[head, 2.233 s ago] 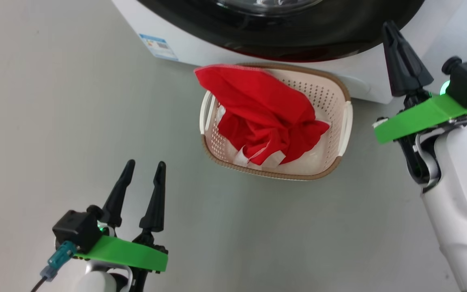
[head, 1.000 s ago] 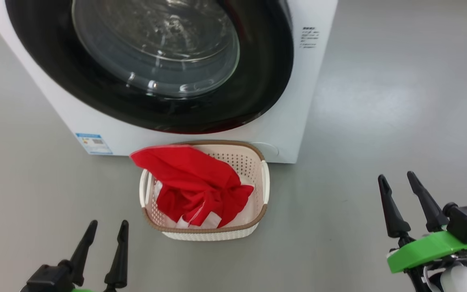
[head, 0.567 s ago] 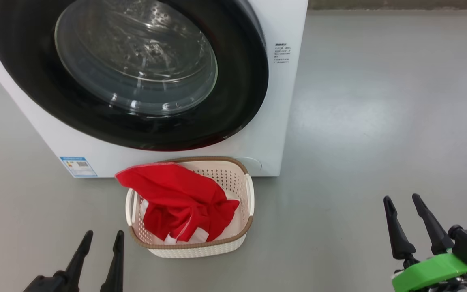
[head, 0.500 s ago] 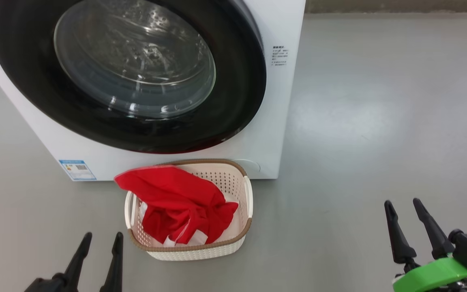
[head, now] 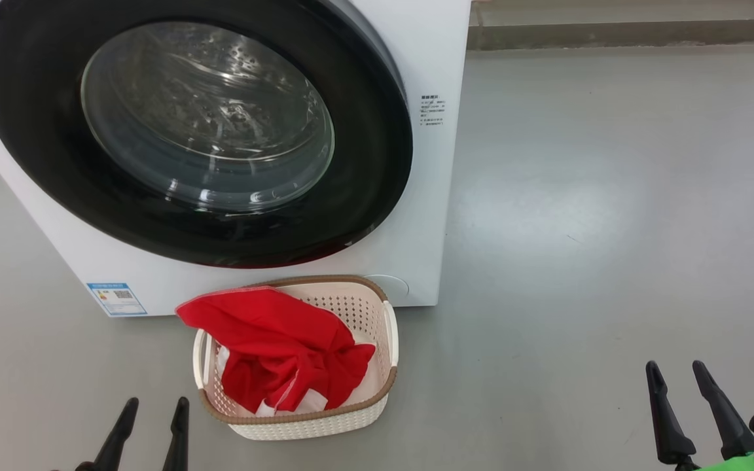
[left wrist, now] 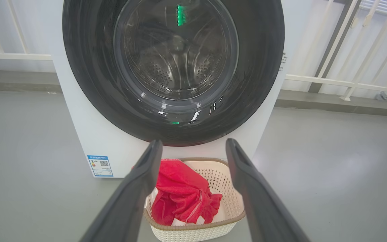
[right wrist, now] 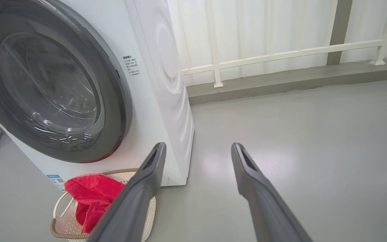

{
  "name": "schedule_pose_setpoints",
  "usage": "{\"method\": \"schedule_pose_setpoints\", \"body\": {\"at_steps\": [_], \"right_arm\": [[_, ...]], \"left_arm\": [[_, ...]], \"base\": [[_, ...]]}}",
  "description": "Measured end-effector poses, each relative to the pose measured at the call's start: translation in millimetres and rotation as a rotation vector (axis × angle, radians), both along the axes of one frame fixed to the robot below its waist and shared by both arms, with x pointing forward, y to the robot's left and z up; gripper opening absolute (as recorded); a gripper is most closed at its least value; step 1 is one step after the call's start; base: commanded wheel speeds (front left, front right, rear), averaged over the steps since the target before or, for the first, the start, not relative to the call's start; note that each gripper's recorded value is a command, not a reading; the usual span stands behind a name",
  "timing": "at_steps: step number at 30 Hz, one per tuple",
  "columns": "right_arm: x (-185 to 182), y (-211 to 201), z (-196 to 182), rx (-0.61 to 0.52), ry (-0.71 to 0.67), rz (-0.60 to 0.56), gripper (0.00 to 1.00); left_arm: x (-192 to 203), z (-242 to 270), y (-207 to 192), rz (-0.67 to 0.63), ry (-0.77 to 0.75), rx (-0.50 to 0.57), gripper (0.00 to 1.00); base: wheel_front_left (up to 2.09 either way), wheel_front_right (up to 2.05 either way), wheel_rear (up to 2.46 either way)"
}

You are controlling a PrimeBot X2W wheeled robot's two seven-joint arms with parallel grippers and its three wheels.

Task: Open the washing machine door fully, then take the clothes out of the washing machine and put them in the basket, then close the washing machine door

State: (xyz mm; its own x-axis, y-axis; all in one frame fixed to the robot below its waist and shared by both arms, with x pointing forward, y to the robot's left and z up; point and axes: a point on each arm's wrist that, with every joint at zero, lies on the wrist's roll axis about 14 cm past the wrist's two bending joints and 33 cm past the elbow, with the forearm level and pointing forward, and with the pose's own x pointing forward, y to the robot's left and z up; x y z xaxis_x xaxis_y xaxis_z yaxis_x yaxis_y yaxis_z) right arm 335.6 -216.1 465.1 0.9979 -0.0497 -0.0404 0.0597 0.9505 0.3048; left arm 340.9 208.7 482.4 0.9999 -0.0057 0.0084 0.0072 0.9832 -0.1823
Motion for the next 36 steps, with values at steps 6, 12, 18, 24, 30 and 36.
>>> {"method": "schedule_pose_setpoints", "body": {"at_steps": [6, 12, 18, 24, 30, 36], "right_arm": [[-5, -3, -4, 0.006, 0.013, -0.015, 1.00], [-6, -6, -4, 0.006, 0.013, -0.025, 1.00], [-5, -4, -4, 0.008, 0.013, -0.023, 1.00], [-5, -4, -4, 0.009, 0.012, -0.023, 1.00], [-4, -4, -4, 0.009, 0.012, -0.022, 0.00], [-14, 3, -30, 0.048, 0.094, -0.033, 0.00]], "left_arm": [[-3, -2, 2, 0.005, 0.006, 0.011, 1.00], [-2, -1, 2, 0.005, 0.003, 0.016, 1.00], [-2, 0, 3, 0.006, -0.001, 0.016, 1.00], [-2, 0, 3, 0.009, -0.001, 0.007, 1.00], [-1, 5, 4, 0.011, -0.017, 0.001, 0.00], [-8, -20, -7, 0.011, 0.062, -0.039, 0.00]], "base": [[0.00, 0.00, 0.00], [0.00, 0.00, 0.00], [0.00, 0.00, 0.00], [0.00, 0.00, 0.00], [0.00, 0.00, 0.00], [0.00, 0.00, 0.00]]}}
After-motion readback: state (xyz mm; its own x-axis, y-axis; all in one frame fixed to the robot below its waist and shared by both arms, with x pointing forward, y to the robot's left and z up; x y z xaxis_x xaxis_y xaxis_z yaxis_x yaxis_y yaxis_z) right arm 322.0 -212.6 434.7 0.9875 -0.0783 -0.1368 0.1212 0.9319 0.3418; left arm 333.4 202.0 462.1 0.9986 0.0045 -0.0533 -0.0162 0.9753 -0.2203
